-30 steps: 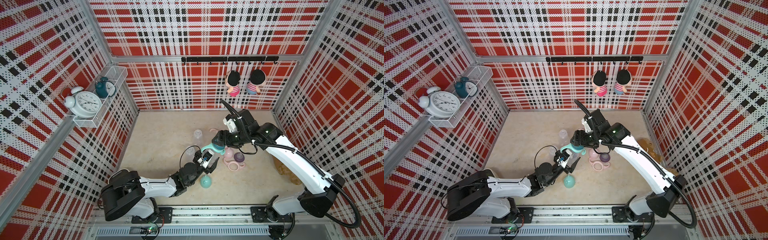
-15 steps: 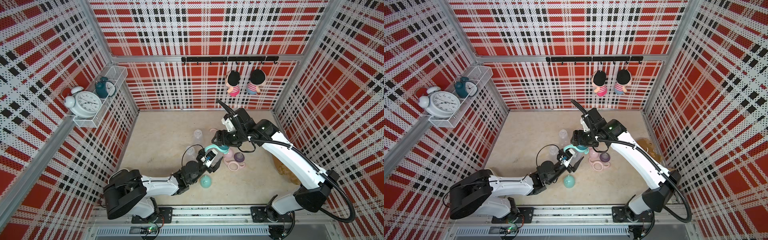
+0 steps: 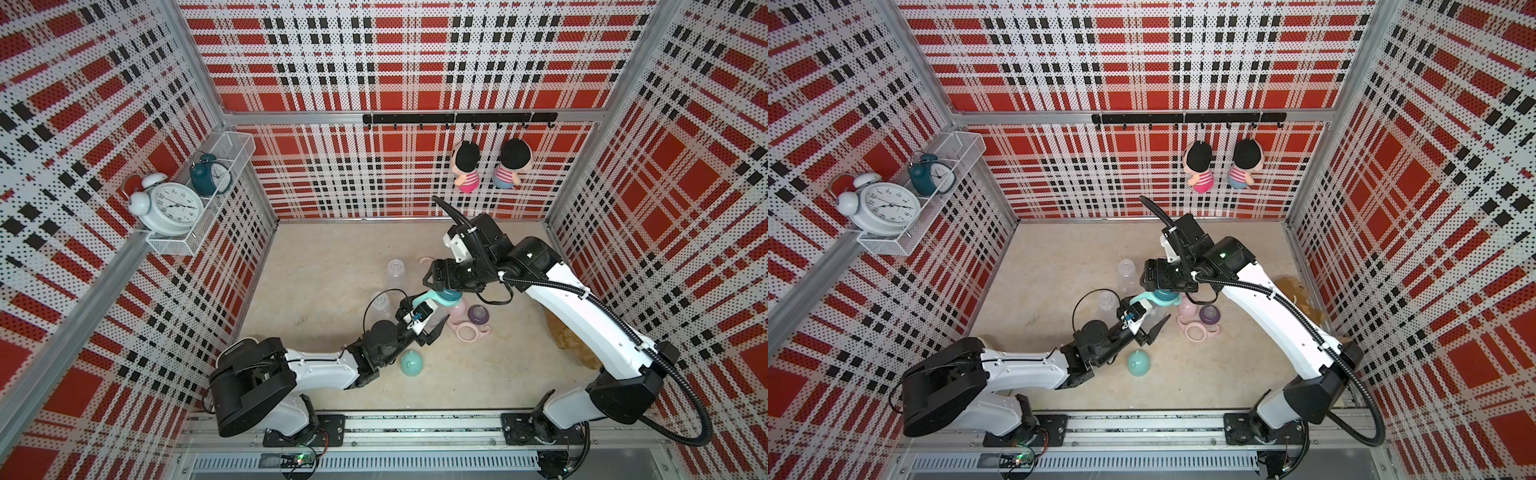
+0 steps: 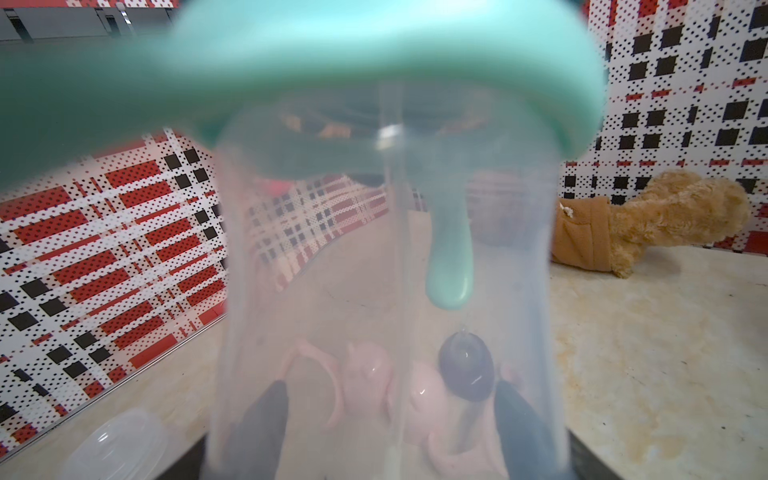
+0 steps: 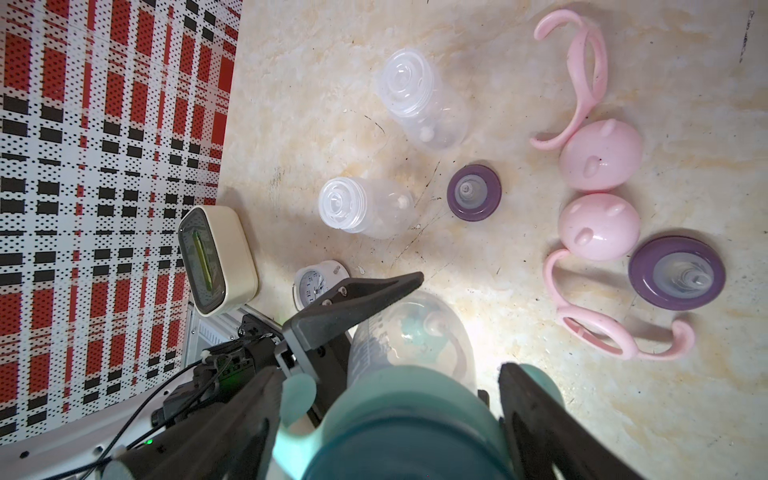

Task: Assemble the baby bottles
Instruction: Close the nipple on the baby bottle, then screw the nipple onto the baby bottle.

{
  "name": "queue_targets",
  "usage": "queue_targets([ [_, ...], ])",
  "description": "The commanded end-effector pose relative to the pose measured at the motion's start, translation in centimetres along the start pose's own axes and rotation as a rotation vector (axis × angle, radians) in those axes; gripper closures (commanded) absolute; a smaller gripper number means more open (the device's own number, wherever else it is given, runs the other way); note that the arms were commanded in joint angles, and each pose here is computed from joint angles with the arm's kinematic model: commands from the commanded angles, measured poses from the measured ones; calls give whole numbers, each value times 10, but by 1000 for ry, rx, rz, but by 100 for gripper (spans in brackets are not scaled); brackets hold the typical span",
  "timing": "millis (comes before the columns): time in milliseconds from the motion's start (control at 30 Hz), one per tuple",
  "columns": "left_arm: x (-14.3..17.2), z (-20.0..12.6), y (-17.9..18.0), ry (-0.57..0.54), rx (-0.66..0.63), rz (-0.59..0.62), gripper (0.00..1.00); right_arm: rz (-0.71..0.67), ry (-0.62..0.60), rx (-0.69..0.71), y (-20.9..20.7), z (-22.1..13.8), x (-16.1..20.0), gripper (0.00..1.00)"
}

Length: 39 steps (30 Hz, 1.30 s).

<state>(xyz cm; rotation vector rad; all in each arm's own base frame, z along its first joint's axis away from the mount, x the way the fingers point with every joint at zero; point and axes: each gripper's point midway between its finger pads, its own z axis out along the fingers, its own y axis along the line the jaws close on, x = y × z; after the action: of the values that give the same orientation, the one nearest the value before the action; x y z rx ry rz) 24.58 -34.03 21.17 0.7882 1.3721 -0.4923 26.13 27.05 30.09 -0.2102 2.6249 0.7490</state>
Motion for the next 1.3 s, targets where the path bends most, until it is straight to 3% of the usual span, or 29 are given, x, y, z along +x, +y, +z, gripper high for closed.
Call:
queue_targets([
  [0,-20,4,-1,-73,26,-22,100,-23,3,-15,8,-5,3,14],
  [233,-26,-4,5,-125,77,-72,100,-62,-37,-23,9,-21,2,7],
  [667,-33,-17,8,-188,208,-134,100,-233,-109,-24,10,-57,1,6],
  [967,-41,-25,1,-216,332,-193,100,-393,-296,-186,32,-86,1,6],
  [1267,-54,-33,0,-249,420,-251,100,-473,-474,-235,37,-94,-2,5],
])
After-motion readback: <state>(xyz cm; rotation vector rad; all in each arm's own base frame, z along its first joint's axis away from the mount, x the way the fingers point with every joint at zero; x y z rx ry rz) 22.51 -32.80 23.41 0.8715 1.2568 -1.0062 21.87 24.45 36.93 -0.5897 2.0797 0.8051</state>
